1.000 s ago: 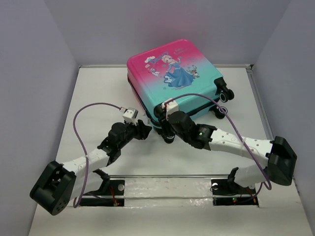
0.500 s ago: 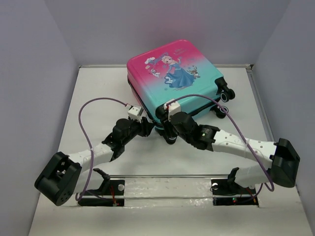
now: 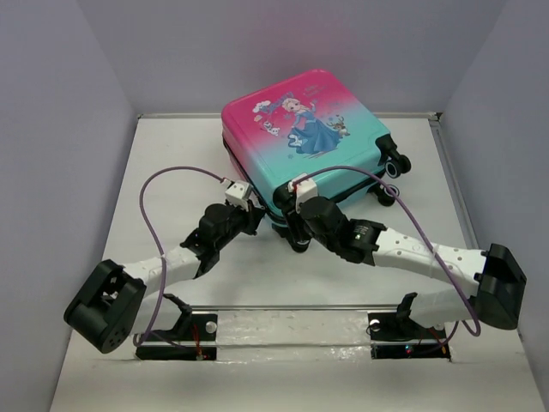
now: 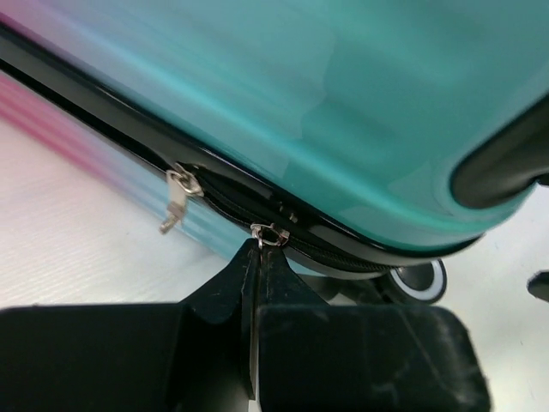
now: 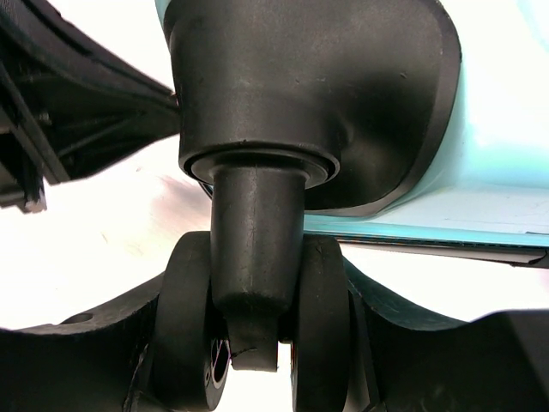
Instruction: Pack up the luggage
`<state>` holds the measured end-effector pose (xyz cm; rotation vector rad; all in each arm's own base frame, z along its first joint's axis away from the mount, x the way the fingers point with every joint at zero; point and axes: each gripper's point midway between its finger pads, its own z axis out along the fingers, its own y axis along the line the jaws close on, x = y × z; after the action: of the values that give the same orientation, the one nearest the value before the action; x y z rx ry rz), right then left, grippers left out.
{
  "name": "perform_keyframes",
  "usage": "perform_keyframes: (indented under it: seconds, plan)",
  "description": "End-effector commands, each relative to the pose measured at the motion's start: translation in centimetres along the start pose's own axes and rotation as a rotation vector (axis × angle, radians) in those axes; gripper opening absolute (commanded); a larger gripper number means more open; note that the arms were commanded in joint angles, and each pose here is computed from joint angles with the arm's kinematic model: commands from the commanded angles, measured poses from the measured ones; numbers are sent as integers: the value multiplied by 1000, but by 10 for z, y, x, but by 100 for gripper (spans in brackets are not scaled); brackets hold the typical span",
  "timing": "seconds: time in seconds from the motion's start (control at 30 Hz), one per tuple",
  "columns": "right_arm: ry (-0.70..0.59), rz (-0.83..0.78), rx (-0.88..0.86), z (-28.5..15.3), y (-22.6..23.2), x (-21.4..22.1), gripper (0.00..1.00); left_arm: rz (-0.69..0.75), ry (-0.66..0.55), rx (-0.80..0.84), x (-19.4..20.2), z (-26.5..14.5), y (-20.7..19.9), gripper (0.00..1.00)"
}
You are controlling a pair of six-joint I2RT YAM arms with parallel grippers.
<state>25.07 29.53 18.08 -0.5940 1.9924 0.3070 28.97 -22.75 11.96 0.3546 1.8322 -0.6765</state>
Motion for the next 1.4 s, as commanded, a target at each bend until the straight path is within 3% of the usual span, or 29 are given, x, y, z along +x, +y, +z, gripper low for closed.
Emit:
perform_keyframes:
  seconds: [0.0,0.17,0.43,0.53,0.57,0.6,0.63,0.7,0.73,0.77,0.87,0.93,0.97,1.03,1.07,1.13,1.37]
  plan:
    - [-232,100,-93,-30,15,-71,7,-3,-171,-130,-53,3,18,6]
    - [-231,96,-128,-33,21,-71,7,-35,-148,-359,-50,3,59,6]
    - [-227,89,-185,-34,31,-72,7,-154,-147,-512,-57,7,96,6]
    - [-225,91,-212,-34,39,-72,7,-224,-204,-490,-73,-8,87,28]
    - [-225,89,-214,-31,41,-72,7,-245,-257,-455,-87,-21,78,43]
    - [-232,81,-226,-33,48,-74,7,-275,-318,-389,-106,-35,63,49]
    - [-231,72,-229,-33,52,-74,7,-287,-287,-394,-96,-35,63,55]
    - [-220,45,-233,-27,64,-69,7,-324,-355,-403,-114,-64,58,59]
    - [-219,38,-244,-27,70,-69,7,-337,-375,-413,-120,-74,58,67]
    - [-216,33,-269,-28,79,-70,7,-352,-455,-401,-143,-94,53,99]
    - [-235,42,-342,-26,106,-79,7,-373,-506,-382,-168,-125,42,99]
    - [-226,28,-366,-21,119,-78,15,-372,-520,-341,-178,-139,32,99]
    - [-234,11,-382,-23,126,-83,31,-366,-530,-303,-187,-148,23,99]
    - [-252,7,-391,-27,130,-91,52,-365,-533,-289,-193,-154,19,99]
    - [-267,6,-386,-30,129,-99,74,-361,-563,-266,-206,-164,13,99]
    - [-284,-4,-370,-38,122,-109,99,-339,-560,-252,-212,-173,7,99]
    - [-334,-17,-166,-75,58,-129,100,-257,-578,-160,-246,-209,-21,99]
